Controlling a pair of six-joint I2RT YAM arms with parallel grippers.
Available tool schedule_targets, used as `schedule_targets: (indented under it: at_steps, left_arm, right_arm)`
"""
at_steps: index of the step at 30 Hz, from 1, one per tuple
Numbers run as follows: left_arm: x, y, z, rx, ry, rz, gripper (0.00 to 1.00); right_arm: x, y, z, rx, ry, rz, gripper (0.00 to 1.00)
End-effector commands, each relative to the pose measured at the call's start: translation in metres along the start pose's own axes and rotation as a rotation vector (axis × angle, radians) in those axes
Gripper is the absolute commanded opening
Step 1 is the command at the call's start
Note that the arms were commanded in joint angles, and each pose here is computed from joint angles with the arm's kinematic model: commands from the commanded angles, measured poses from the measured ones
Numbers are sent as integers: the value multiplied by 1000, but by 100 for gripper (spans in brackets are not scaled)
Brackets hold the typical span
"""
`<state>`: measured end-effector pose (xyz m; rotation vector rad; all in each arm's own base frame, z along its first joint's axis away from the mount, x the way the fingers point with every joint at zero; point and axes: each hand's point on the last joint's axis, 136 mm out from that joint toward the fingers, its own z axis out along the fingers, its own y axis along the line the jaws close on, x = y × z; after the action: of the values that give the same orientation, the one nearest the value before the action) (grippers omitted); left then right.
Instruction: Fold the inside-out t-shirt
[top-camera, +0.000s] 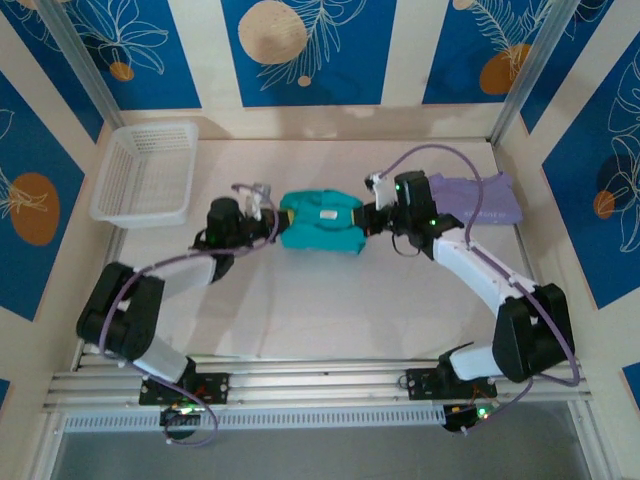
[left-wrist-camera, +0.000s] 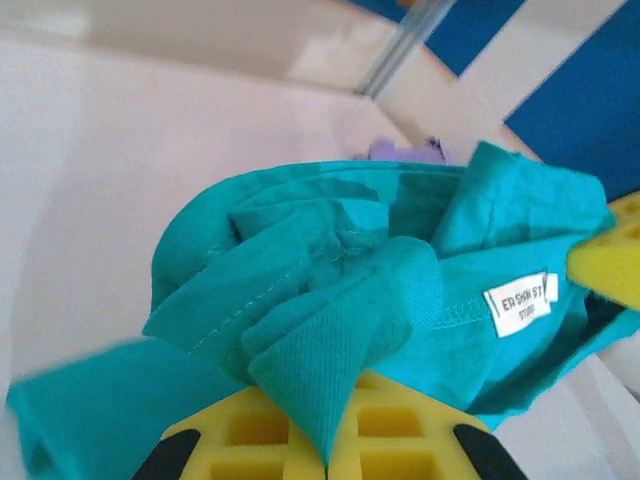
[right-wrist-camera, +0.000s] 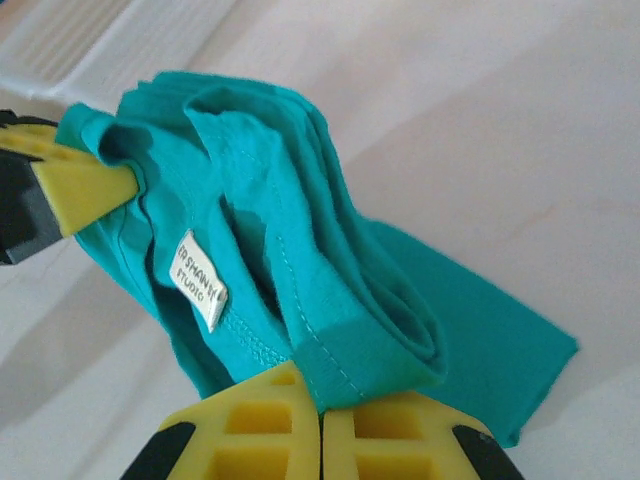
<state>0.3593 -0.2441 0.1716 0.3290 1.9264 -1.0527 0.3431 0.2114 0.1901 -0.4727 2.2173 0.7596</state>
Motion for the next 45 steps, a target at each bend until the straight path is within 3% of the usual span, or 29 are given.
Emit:
schedule_targets:
  at_steps: [1, 6, 13, 21, 26, 28, 34, 36, 40, 45]
  left_arm:
    - [7, -27, -25, 46, -47, 9, 0]
    - [42, -12, -36, -58, 56, -39, 0]
    - [55, 35, -24, -269, 129, -70, 0]
    - [61, 77, 1, -365, 153, 4, 3]
    - [61, 101, 16, -420, 162, 13, 15]
    - [60, 101, 17, -426, 176, 7, 32]
    - [55, 88, -6, -457, 187, -26, 59]
    - [60, 82, -15, -451, 208, -50, 62]
    - [83, 67, -19, -377, 293, -127, 63]
    - [104, 67, -19, -357, 352, -170, 55]
  right_arm:
    - [23, 21, -9, -68, 32, 78, 4]
    - [52, 17, 1, -50, 142, 154, 4]
    - [69, -17, 41, 60, 308, 221, 4]
    - [91, -67, 94, 193, 452, 269, 11]
    - [81, -86, 101, 278, 472, 230, 32]
    - [66, -86, 91, 305, 450, 190, 40]
    - [64, -71, 46, 284, 400, 235, 56]
    - [76, -58, 40, 203, 402, 328, 69]
    - [97, -41, 42, 100, 409, 460, 81]
    - [110, -36, 59, 36, 416, 562, 88]
